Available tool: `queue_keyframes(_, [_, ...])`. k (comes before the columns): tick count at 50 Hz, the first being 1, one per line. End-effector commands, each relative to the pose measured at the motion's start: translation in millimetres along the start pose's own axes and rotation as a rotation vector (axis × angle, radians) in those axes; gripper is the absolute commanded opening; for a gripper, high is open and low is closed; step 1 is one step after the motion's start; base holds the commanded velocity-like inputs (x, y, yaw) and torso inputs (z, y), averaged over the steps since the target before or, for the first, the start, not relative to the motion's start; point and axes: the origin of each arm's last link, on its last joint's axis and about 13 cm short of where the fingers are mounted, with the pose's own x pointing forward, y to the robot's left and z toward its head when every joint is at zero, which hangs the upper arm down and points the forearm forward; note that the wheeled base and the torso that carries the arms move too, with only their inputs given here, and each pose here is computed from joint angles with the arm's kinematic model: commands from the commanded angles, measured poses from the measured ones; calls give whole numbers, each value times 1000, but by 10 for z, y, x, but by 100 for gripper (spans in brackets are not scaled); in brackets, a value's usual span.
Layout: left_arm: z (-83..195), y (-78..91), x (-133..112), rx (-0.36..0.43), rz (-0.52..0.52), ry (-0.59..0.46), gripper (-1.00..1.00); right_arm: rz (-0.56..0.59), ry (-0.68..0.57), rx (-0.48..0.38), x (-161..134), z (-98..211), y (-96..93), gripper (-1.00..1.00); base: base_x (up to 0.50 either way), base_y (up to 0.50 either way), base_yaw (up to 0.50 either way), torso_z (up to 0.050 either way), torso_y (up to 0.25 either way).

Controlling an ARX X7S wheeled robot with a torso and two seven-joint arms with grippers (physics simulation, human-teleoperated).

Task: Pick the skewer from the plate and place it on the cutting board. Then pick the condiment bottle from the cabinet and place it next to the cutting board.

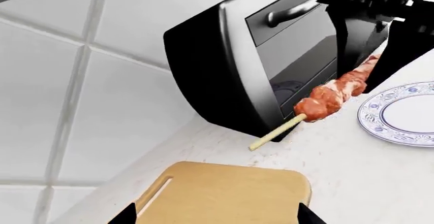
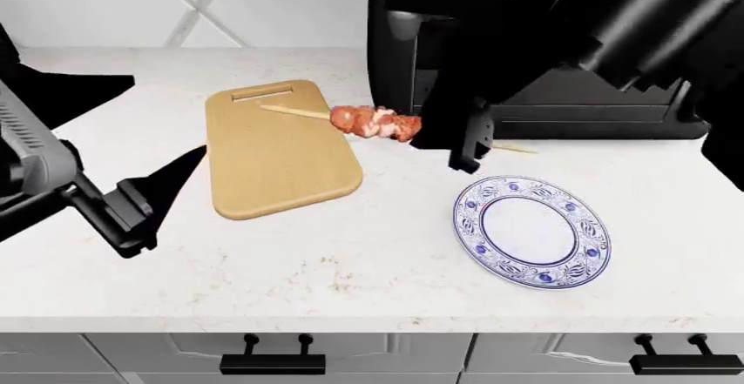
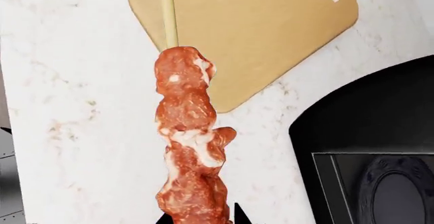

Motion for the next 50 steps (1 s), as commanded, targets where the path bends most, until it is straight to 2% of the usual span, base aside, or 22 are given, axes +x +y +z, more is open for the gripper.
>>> queue_keyframes(1, [1, 12, -163, 2, 34, -5, 100, 8, -76, -27, 215, 397, -244, -100, 0, 0, 0, 0, 0])
queue_keyframes(5, [-3, 23, -162, 3, 44, -3, 100, 4, -121, -21, 262, 491, -306, -100, 0, 0, 0, 0, 0])
queue_keyframes(17, [7, 74, -165, 6, 69, 3, 100, 28, -199, -14, 383, 527, -256, -100, 0, 0, 0, 0, 0])
queue_keyframes(26, [-60, 111, -137, -7, 69, 3, 100, 65, -209, -26, 430, 565, -215, -100, 0, 0, 0, 0, 0])
queue_keyframes(39, [-133, 199, -95, -20, 76, 5, 100, 55, -215, -46, 531, 536, -216, -100, 0, 0, 0, 0, 0])
queue_keyframes(50, [-181, 267, -80, -21, 94, 2, 100, 21, -276, -11, 673, 456, -226, -100, 0, 0, 0, 0, 0])
